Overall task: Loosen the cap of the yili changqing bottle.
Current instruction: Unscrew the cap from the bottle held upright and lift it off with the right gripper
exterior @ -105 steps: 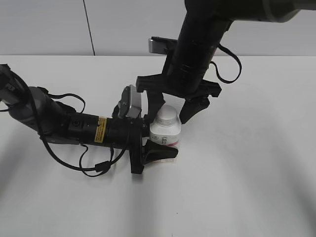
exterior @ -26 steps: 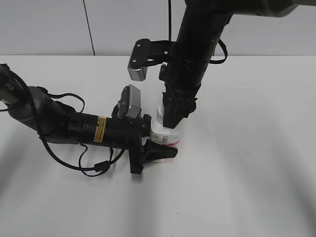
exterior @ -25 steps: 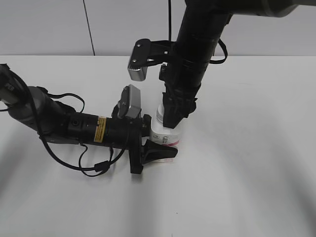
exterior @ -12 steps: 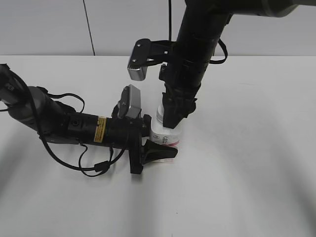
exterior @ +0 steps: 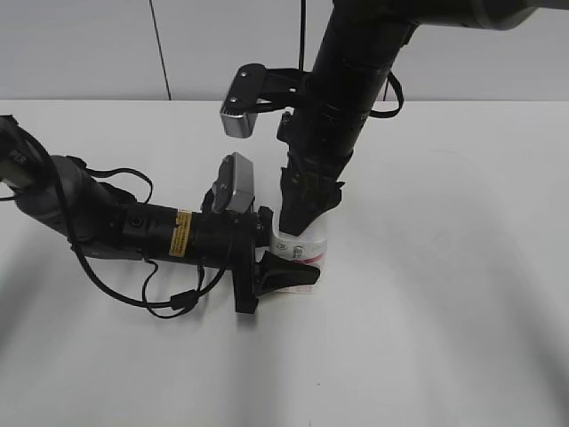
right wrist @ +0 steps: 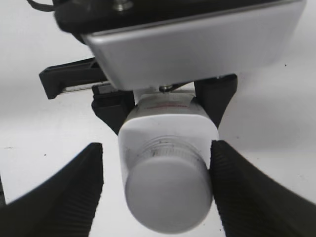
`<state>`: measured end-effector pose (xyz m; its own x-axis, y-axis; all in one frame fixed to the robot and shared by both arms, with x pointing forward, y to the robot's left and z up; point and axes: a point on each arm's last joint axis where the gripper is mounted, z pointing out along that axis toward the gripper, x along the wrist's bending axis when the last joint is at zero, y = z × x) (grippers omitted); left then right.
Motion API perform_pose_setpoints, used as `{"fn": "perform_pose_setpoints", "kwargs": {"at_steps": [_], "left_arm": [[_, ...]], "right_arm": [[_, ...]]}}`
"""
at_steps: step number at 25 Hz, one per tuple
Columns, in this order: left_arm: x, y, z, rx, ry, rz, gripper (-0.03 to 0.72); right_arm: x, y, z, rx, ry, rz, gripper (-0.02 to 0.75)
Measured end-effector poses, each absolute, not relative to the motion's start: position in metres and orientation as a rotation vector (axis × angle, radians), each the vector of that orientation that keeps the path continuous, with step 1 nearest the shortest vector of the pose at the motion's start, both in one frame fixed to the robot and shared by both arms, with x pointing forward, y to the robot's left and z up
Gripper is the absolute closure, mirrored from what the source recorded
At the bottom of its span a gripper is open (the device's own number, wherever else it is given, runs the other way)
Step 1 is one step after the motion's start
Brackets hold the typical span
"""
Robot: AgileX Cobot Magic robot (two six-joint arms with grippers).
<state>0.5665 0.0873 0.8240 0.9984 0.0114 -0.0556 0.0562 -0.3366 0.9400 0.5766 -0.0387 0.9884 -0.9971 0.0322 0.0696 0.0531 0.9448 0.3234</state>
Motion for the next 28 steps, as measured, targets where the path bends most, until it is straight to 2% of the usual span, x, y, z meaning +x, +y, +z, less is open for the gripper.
{"fn": "perform_pose_setpoints", "kwargs": {"at_steps": [11,20,28], "left_arm": [[0.567,0.087,0.824,1.916,0.049,-0.045,0.300],[0.565,0.087,0.819,1.885,0.070,-0.067,0.300],[0.565,0.088,0.819,1.876,0.069,-0.071,0.301]], "right_arm": [[0.576,-0.039,0.989,-0.106,-3.031,-0.506,0.204],[0.573,-0.041,1.006,-0.136,-3.048,-0.531,0.204],[0.567,-0.045,1.021,-0.490,-2.973,-0.519,0.204]]}}
